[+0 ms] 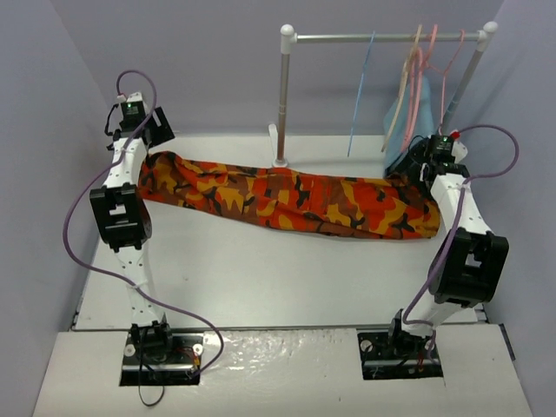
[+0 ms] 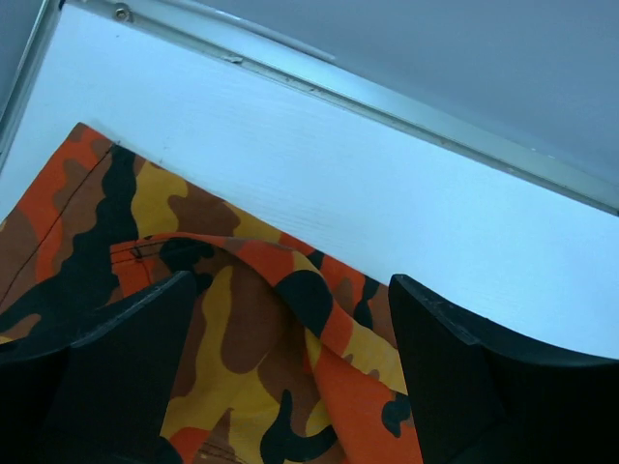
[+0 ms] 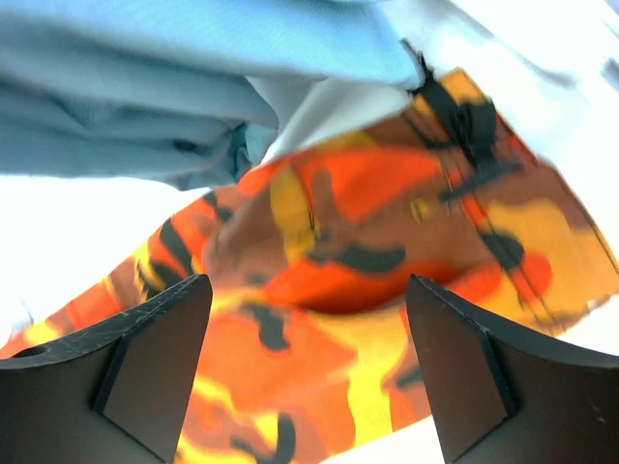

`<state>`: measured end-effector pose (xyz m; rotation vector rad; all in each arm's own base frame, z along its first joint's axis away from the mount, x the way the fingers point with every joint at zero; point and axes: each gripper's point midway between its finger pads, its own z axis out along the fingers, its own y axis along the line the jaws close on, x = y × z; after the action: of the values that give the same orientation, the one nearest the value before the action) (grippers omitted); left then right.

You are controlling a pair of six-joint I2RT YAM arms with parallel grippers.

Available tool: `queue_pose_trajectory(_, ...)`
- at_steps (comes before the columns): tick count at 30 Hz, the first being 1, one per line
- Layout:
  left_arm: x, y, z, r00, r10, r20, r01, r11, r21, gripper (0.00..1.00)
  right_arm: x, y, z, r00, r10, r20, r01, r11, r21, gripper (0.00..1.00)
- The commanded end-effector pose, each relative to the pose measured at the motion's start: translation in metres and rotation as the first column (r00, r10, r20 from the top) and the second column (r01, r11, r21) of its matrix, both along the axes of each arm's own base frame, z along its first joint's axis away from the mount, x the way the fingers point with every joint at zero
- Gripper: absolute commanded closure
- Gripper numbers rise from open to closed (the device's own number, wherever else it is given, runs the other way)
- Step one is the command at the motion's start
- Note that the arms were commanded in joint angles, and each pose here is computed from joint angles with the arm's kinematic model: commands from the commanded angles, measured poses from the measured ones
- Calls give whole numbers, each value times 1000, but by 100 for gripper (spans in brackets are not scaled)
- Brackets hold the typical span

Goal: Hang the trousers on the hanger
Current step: Fold the trousers

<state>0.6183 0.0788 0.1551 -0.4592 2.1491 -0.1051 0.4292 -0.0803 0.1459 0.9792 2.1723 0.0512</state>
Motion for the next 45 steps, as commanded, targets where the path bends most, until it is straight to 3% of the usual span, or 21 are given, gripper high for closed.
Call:
queue_pose_trajectory(1, -2, -25, 99, 975, -69, 212, 69, 998, 12, 21, -17, 19, 42, 987, 95, 132, -94, 995, -20, 21)
queue_pose_trajectory(7, -52, -53, 68, 991, -50, 122, 58, 996, -66, 22, -51, 63, 29, 971, 211, 109, -208, 977, -41, 21)
queue_pose_trajectory(12, -84, -72, 10, 997, -72, 4, 72, 994, -85, 24, -59, 121, 14, 933, 343, 107, -341, 939, -35, 21)
queue_pose_trajectory(20, -76, -88, -38, 987, -118, -106, 111, 991, -71, 33, -37, 192, -13, 865, 479, 148, -475, 877, -65, 22)
queue_pose_trajectory(28, -81, -86, -83, 966, -104, -238, 91, 994, -63, 39, -12, 191, -67, 875, 483, 36, -479, 873, -88, 23)
queue_pose_trajectory(33, -100, -80, -108, 935, -63, -349, 48, 997, -53, 45, -16, 190, -102, 874, 484, -37, -486, 871, -71, 23)
queue_pose_trajectory(39, -154, -66, -139, 839, 36, -544, -58, 998, -24, 52, -63, 176, -149, 883, 423, -206, -432, 902, -3, 22)
queue_pose_trajectory(45, -221, -42, -145, 744, 122, -657, -145, 989, 19, 53, -124, 163, -153, 851, 391, -351, -396, 916, 60, 21)
